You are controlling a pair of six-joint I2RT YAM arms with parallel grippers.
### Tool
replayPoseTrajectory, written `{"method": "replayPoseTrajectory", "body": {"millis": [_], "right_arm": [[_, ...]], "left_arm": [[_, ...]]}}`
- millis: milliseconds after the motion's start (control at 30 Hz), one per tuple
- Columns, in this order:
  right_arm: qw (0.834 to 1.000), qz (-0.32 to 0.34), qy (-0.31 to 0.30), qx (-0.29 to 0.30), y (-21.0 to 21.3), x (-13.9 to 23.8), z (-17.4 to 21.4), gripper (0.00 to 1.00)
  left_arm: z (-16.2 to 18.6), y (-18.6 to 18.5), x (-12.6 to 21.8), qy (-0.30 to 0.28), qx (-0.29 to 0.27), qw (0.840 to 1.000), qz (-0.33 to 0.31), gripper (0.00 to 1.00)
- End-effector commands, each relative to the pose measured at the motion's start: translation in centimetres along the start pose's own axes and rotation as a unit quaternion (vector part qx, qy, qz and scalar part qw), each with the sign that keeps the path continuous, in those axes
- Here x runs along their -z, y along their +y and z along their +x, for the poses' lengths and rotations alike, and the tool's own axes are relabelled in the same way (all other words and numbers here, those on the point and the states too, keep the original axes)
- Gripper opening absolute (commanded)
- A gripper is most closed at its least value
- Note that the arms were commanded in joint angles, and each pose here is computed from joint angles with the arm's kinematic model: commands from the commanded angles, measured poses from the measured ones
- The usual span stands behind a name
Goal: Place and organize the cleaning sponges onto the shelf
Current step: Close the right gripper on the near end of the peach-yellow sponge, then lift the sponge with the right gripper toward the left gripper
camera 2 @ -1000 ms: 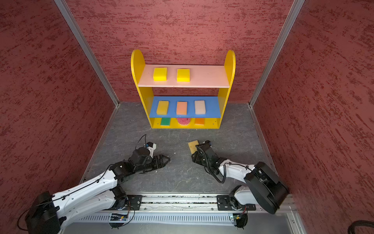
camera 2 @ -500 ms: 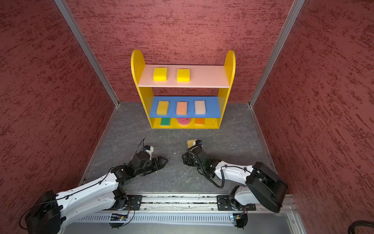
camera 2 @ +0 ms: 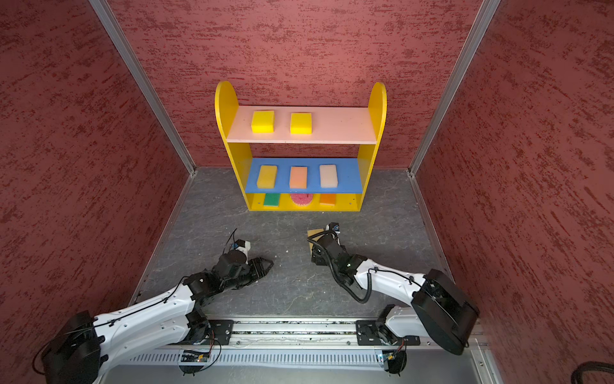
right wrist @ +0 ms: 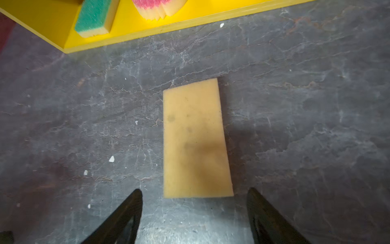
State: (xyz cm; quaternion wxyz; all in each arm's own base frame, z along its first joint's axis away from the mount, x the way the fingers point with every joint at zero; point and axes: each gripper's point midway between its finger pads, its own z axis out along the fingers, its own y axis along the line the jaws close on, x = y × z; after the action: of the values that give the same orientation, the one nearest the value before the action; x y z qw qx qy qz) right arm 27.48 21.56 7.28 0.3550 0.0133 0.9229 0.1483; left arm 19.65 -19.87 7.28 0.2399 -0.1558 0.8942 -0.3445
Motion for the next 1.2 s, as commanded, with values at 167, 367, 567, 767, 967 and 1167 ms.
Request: {"method": "replayPoseTrajectory", "body": {"millis": [167, 367, 567, 767, 967, 1167], "right_arm": [[0.997, 0.027, 0.018, 0.067, 0.9, -2.2, -0.5, 0.79], [0.995, 0.016, 0.027, 0.097, 2.2, -3.3, -0.8, 0.79], [0.989, 0.069, 0.045, 0.125, 1.4, -5.3, -0.6, 0.79], [0.975, 0.137, 0.072, 0.159, -0.3, -7.2, 0.1, 0.7], [0.979, 0.114, 0.083, 0.146, 0.1, -7.8, 1.1, 0.33], [0.987, 0.055, 0.083, 0.126, 2.0, -6.9, 1.0, 0.05]], "left_arm": [[0.0, 1.4, -0.5, -0.01, 0.009, 1.0, -0.027, 0.56], [-0.8, 1.3, -1.5, -0.012, 0.012, 0.999, -0.033, 0.56], [-1.0, 1.6, -2.5, -0.002, 0.02, 0.999, -0.039, 0.56], [-1.2, 1.8, -3.0, 0.003, 0.033, 0.999, -0.036, 0.56], [-1.8, 1.5, -2.9, 0.006, 0.037, 0.999, -0.033, 0.55], [-2.4, 0.5, -2.9, 0.006, 0.031, 0.999, -0.019, 0.6]]}}
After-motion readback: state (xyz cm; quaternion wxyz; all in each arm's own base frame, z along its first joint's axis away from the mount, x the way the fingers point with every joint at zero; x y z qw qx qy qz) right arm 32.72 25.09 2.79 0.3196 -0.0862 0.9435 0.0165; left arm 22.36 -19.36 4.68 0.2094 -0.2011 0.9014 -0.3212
